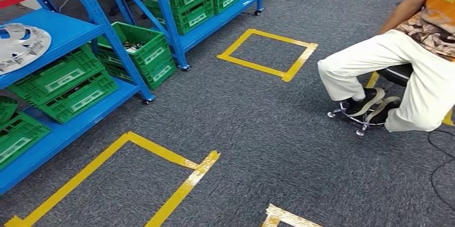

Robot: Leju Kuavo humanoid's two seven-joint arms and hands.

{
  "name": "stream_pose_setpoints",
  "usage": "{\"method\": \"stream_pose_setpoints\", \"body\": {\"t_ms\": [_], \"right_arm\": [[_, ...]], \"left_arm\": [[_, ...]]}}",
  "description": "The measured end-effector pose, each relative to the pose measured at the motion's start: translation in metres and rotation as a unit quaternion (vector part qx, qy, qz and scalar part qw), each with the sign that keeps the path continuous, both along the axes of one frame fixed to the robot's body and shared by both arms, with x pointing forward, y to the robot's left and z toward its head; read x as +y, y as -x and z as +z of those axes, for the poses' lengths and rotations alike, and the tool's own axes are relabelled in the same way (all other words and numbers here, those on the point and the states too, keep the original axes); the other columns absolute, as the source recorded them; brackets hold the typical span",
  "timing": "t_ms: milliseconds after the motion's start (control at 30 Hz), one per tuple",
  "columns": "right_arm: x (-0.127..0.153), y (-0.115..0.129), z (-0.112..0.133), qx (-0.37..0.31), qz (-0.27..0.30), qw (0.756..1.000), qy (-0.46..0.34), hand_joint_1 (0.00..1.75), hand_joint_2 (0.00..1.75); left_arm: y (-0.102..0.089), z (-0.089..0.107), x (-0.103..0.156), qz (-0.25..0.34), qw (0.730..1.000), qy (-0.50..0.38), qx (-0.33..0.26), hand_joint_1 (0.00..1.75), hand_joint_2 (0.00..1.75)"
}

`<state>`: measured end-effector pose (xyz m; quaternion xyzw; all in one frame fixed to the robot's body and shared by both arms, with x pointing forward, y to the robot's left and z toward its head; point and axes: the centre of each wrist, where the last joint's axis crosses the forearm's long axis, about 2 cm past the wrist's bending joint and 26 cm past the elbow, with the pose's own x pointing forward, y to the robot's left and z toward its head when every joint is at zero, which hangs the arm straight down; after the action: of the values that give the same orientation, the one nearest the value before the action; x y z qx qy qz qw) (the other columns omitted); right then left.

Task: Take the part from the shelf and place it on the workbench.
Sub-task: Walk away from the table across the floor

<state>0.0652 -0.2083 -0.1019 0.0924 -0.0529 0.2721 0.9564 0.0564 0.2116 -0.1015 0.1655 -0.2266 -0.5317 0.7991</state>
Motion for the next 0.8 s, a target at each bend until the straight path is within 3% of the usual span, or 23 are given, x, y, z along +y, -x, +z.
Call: {"method": "stream_pose_setpoints", "body": {"t_ms": [800], "right_arm": [[-0.0024, 0.0008, -0.0005, -0.002, -0.008, 1.000, -0.001, 0.00, 0.00]], "left_arm": [[-0.0044, 0.0021, -0.0091, -0.004, 1.000, 0.008, -0.004, 0.00, 0.00]]}}
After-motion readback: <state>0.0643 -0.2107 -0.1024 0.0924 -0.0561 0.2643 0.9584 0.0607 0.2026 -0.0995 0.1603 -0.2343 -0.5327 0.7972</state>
